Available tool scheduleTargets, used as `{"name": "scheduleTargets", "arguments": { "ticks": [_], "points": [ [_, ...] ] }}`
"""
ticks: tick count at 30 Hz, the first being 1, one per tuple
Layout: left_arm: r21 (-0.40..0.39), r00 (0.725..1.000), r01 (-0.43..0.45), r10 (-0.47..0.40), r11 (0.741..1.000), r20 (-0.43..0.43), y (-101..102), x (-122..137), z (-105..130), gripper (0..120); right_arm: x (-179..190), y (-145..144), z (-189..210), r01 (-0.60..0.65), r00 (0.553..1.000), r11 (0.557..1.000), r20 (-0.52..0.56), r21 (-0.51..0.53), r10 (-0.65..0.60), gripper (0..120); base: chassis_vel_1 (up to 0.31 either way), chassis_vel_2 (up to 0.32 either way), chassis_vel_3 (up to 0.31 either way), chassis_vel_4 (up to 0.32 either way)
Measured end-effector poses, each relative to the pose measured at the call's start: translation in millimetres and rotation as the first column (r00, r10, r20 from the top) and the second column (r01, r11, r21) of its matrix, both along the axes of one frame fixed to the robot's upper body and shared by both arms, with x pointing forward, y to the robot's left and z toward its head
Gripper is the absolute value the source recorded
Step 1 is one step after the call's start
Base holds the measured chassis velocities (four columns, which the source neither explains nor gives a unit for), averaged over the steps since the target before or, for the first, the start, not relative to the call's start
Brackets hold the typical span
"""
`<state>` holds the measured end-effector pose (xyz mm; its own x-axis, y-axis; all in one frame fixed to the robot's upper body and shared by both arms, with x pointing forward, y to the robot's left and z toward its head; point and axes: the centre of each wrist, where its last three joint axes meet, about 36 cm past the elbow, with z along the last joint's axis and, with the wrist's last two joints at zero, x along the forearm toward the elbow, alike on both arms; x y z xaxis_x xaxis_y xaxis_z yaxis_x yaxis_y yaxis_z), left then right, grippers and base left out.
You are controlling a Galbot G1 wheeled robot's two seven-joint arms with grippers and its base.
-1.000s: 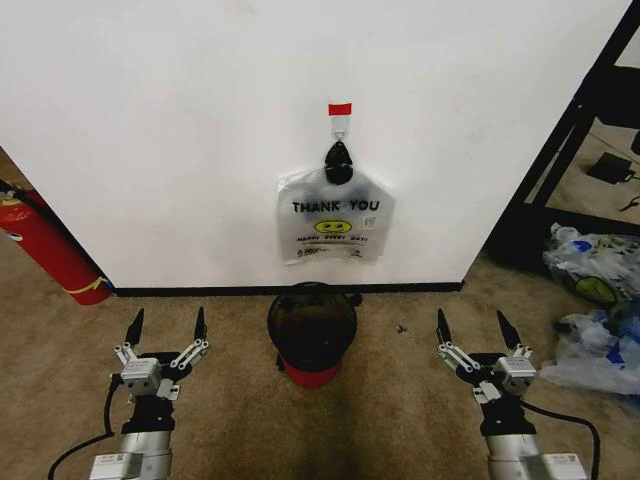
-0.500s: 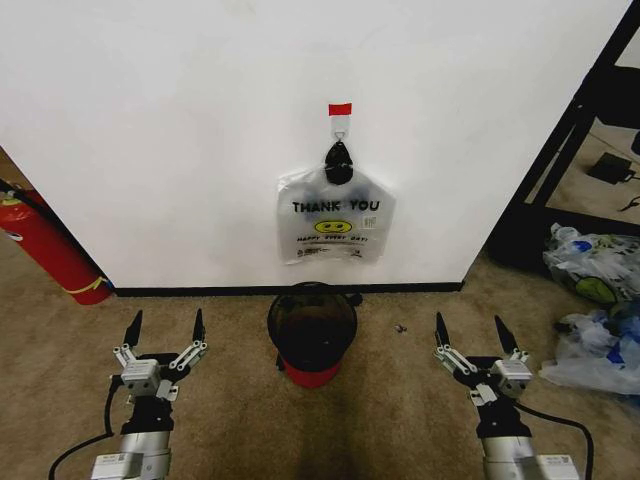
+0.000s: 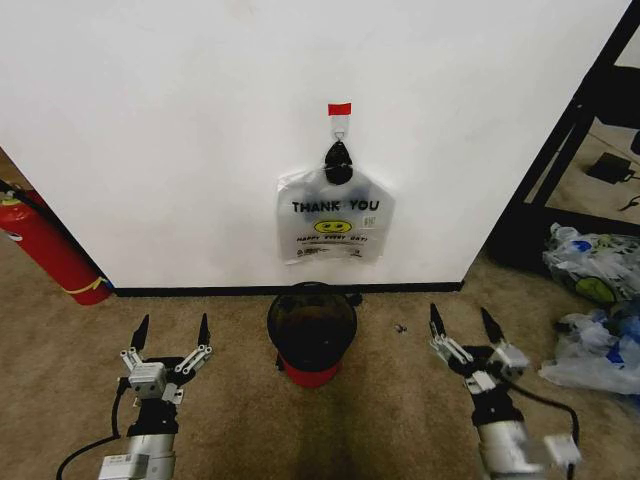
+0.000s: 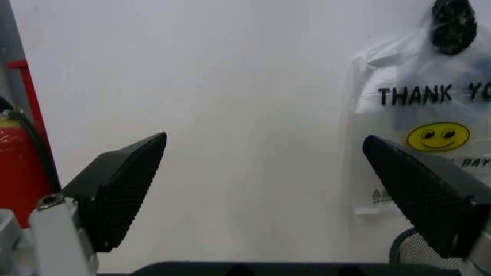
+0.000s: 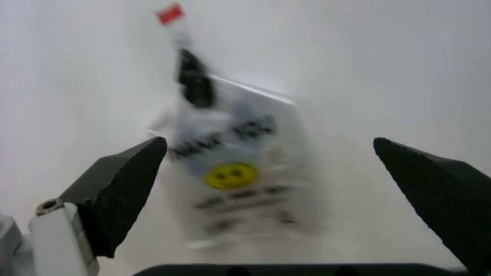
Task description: Pick up the garbage bag from the wall and place it over the trash bin.
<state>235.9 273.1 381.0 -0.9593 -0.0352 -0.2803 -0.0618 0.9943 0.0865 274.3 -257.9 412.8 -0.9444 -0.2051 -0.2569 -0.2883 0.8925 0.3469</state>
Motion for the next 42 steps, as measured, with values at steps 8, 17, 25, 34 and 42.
{"name": "scheduleTargets", "arguments": {
  "ticks": [8,17,25,34,42],
  "points": [
    [0.018,0.999,0.04,-0.04,0.999,-0.019,-6,7,-4,100,74,-26,16,-0.255,0.967,0.946,0.05,0.202,0.25,100,0.0,0.0,0.0,0.0],
    [0.051,0.999,0.039,-0.038,0.998,-0.024,-11,-1,-2,100,173,-2,13,-0.381,0.922,0.857,0.072,0.346,0.38,100,0.0,0.0,0.0,0.0],
    [0.063,0.999,0.019,-0.017,0.998,-0.031,-13,-13,2,100,270,41,-2,-0.391,0.911,0.82,0.046,0.419,0.411,100,0.0,0.0,0.0,0.0],
    [0.068,1.0,0.008,-0.006,0.998,-0.031,-16,-14,1,100,316,75,19,-0.437,0.891,0.796,0.078,0.419,0.448,100,0.0,0.0,0.0,0.0],
    [0.068,0.999,0.005,-0.002,0.998,-0.036,-16,-14,0,100,328,78,17,-0.422,0.896,0.794,0.064,0.438,0.44,100,0.0,0.0,0.0,0.0]
  ]
}}
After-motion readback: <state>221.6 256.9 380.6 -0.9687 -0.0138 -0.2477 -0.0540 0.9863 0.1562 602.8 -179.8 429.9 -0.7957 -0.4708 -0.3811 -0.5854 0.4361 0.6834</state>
